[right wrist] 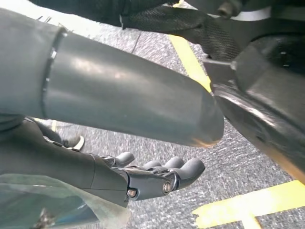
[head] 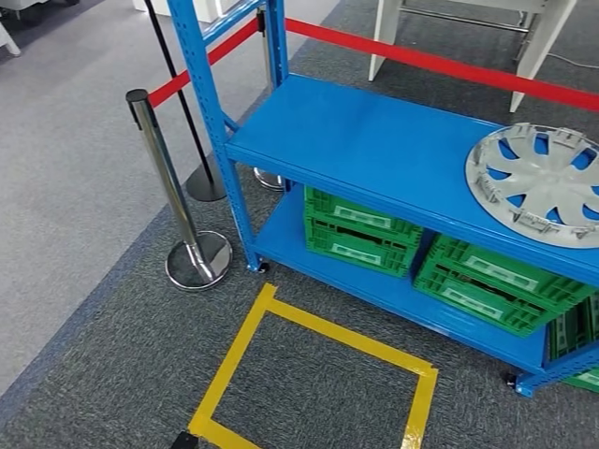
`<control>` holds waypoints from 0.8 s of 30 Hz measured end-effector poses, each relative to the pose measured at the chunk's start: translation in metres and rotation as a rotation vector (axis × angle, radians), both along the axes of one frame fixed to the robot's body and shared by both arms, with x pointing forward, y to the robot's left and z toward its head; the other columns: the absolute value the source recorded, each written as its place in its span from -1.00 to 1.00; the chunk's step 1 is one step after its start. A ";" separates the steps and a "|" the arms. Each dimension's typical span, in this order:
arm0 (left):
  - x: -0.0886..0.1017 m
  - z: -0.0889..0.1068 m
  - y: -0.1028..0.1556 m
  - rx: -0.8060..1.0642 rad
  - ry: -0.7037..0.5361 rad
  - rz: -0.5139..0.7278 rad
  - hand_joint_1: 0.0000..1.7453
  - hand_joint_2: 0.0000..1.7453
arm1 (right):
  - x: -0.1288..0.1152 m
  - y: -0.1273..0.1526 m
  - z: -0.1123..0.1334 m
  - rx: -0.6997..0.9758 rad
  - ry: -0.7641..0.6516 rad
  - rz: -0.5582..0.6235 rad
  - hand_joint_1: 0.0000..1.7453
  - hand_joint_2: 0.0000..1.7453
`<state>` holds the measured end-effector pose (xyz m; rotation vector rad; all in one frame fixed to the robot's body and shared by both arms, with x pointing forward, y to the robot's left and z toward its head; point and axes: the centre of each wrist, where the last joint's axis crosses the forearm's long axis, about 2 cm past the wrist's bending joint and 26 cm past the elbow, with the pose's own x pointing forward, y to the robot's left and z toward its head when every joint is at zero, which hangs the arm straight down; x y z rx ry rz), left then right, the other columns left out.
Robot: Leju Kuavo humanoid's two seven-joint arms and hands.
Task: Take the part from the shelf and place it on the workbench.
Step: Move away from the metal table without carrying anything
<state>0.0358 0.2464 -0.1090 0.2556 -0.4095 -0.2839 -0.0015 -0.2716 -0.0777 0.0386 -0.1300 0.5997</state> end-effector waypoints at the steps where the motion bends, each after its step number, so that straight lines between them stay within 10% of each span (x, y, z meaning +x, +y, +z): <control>1: 0.000 0.000 0.000 0.000 0.000 0.000 -1.00 -1.00 | 0.000 0.000 0.000 0.001 0.001 0.000 -1.00 -1.00; 24: 0.004 0.000 0.001 0.006 -0.007 0.001 -1.00 -1.00 | 0.001 0.002 -0.006 0.021 0.018 0.009 -1.00 -1.00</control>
